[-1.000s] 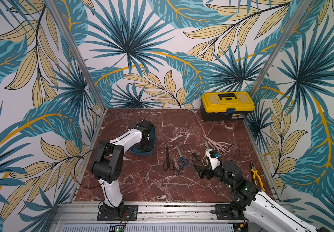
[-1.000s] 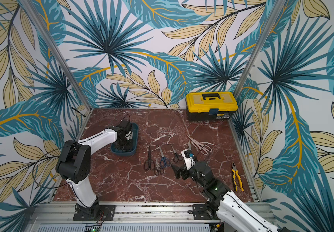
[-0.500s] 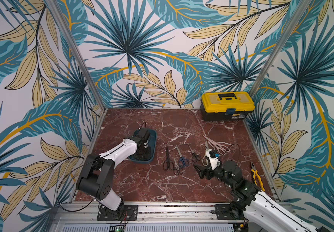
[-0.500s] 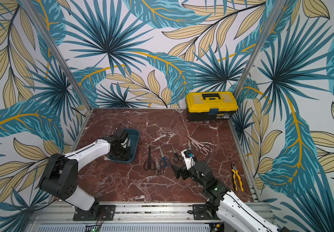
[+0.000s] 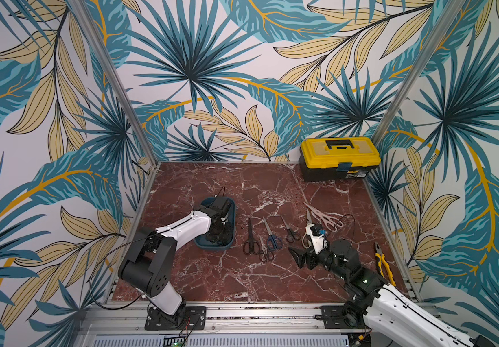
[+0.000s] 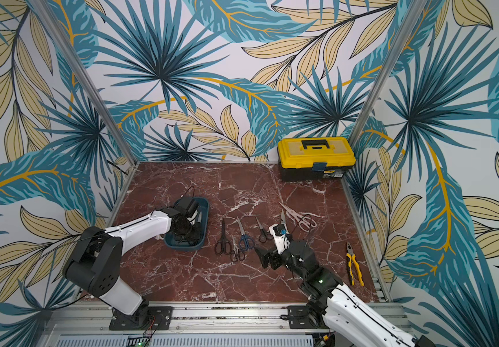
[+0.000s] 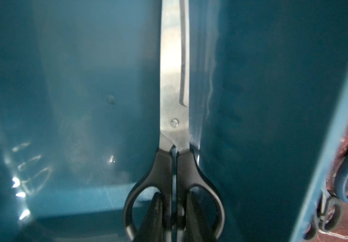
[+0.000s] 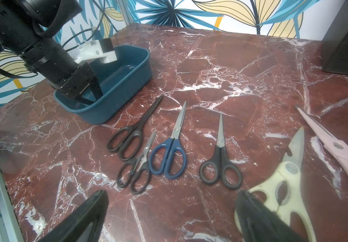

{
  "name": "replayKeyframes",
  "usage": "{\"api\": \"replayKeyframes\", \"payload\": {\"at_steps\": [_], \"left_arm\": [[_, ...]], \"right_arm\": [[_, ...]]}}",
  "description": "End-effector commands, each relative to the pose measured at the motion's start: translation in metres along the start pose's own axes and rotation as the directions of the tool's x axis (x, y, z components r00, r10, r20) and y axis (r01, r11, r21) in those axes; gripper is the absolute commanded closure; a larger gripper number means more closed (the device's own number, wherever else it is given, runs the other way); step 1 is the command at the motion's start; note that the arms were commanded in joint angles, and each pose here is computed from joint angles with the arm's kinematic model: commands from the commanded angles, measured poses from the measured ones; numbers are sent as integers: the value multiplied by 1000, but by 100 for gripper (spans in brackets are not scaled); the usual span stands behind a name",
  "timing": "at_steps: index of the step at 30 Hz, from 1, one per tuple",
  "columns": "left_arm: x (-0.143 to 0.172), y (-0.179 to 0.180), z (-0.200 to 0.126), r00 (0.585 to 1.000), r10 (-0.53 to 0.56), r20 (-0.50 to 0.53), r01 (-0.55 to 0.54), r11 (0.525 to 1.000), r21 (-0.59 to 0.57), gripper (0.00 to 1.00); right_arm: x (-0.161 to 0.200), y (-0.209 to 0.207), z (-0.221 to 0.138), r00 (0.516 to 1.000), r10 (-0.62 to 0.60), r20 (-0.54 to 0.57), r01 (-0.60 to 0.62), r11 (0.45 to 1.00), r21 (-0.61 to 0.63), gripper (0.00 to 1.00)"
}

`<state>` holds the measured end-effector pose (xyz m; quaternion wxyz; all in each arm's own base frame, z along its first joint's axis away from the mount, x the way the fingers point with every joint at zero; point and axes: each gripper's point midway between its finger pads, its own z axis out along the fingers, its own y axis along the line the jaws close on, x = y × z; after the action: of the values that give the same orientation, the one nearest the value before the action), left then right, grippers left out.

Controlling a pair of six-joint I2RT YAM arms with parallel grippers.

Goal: Put the scissors into the storage box
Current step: Place the scissors in the storage box, then pick up the scissors from the center of the board.

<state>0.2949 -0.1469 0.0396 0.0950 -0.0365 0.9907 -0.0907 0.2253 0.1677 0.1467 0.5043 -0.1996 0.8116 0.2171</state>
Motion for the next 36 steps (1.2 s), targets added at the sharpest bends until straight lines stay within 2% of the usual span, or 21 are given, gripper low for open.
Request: {"api": "replayKeyframes", "payload": {"at_steps": [1,5,7,9,10,12,19,23,30,36], "left_arm": [[-16,0,-8,999,12,49,-11,999,-31,100],[-19,7,-11,998,14,65,-10,998,-60,99],[-20,9,-11,997,16,71,-11,997,-73,85],[-22,12,-14,997,15,74,-8,996,-94,55],[-23,13,-16,997,15,81,-7,995,-104,43],[-28,13,-24,993,24,113,-10,992,-123,34],[-50,-1,-83,953,53,298,-18,993,-121,35],[-53,-28,-108,936,102,338,-72,992,-100,38],[-19,-102,-92,960,162,231,-179,982,55,42],[12,-139,-69,974,164,154,-186,973,140,44]], "right_arm": [[-3,4,-1,1000,-8,20,9,1000,-18,0],[-4,3,-1,1000,-8,23,8,1000,-16,0],[-3,4,-1,1000,-8,21,9,1000,-22,0],[-3,6,-1,1000,-11,21,12,1000,-29,0],[-3,6,-1,1000,-12,21,13,999,-30,0],[-4,7,-1,999,-15,30,16,999,-35,0],[-5,2,-2,999,-10,44,11,1000,-12,0],[-3,5,1,999,-26,30,27,999,-21,0],[5,23,11,992,-125,-26,124,991,-54,1],[5,24,11,991,-131,-28,130,990,-50,0]]}}
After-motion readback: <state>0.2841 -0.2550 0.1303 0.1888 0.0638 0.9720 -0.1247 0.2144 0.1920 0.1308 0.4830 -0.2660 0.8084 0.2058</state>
